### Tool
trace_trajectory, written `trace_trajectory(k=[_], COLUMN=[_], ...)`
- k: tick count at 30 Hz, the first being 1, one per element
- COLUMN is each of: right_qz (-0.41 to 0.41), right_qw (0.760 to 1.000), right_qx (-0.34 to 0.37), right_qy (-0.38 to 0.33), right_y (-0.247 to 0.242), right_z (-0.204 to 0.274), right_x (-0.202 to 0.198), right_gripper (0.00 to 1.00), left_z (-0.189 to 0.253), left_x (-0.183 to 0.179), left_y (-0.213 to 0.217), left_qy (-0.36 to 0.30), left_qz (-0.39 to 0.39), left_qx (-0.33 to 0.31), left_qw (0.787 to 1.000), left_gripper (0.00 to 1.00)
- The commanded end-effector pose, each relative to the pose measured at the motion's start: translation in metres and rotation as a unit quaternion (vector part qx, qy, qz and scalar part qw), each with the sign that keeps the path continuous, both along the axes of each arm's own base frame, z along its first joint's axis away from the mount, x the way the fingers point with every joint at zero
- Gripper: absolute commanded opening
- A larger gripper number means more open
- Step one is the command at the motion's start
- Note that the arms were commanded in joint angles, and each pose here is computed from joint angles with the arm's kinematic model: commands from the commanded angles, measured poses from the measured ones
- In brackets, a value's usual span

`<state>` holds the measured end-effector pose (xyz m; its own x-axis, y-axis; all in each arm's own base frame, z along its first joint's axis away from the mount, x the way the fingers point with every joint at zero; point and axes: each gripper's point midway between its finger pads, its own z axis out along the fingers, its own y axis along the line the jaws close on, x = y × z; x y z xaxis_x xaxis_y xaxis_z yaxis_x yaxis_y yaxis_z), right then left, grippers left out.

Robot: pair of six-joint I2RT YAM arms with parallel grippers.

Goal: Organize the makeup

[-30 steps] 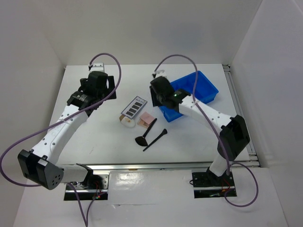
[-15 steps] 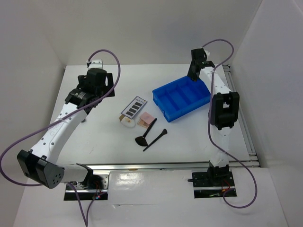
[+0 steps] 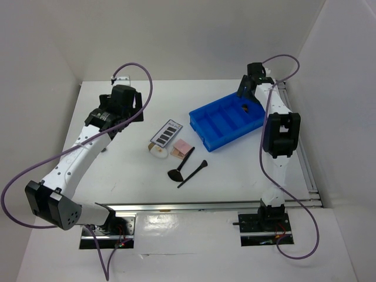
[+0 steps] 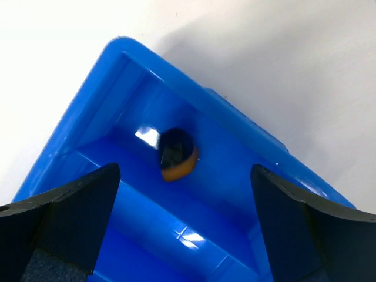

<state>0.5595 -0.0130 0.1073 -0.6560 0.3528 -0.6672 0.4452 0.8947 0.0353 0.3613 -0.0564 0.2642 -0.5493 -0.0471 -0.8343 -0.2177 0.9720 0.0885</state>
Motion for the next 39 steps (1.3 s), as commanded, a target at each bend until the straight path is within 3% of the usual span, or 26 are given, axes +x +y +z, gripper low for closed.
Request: trace_trajectory(k=[1,4,5,6,10,13,17,22,24,26,33,39], right_qz=[-0.018,0.003,0.017,0.027,0.126,0.215,0.315,0.413,0.480,0.503,0.497,0.514], right_qw=[0.998,0.997,0.994,0.992,0.981,0.968,0.947,0.911,0.877,0.862,0.864,0.855], right_qx=[-0.002,-0.002,0.001,0.003,0.022,0.034,0.031,0.001,-0.011,-0.038,-0.067,-0.036], right_qy=[-0.055,-0.081,-0.110,-0.123,-0.146,-0.123,-0.050,0.014,0.028,0.039,0.049,0.050], right_y=[-0.006,0.014,0.023,0.035,0.127,0.203,0.275,0.318,0.333,0.334,0.329,0.331], right_z=[0.044,0.069,0.099,0.111,0.137,0.119,0.069,0.019,0.002,-0.011,-0.042,-0.056], right_x=[0.015,0.009,0.003,-0.001,-0.048,-0.102,-0.166,-0.208,-0.214,-0.215,-0.194,-0.191], right_gripper=[1.00,0.95,0.91,0.80,0.55,0.55,0.82,0.97,1.00,1.00,1.00,0.99], left_z=[0.014,0.017,0.022,0.021,0.030,0.032,0.035,0.044,0.049,0.056,0.061,0.052], left_x=[0.002,0.001,-0.002,-0.002,-0.003,-0.004,-0.008,-0.019,-0.026,-0.029,-0.036,-0.036], left_y=[-0.002,-0.004,-0.003,-0.004,-0.006,-0.003,0.006,0.020,0.026,0.029,0.032,0.034], left_qy=[-0.012,-0.017,-0.023,-0.022,-0.038,-0.048,-0.064,-0.085,-0.100,-0.118,-0.137,-0.118], left_qz=[-0.008,-0.009,-0.009,-0.013,-0.011,0.002,0.032,0.068,0.076,0.080,0.076,0.078], left_qx=[0.001,-0.007,-0.010,-0.013,-0.030,-0.036,-0.036,-0.039,-0.040,-0.045,-0.047,-0.031], left_qw=[1.000,1.000,1.000,1.000,0.999,0.998,0.997,0.993,0.991,0.989,0.986,0.989], left_gripper=[1.00,1.00,1.00,1.00,1.00,1.00,1.00,1.00,1.00,1.00,1.00,1.00])
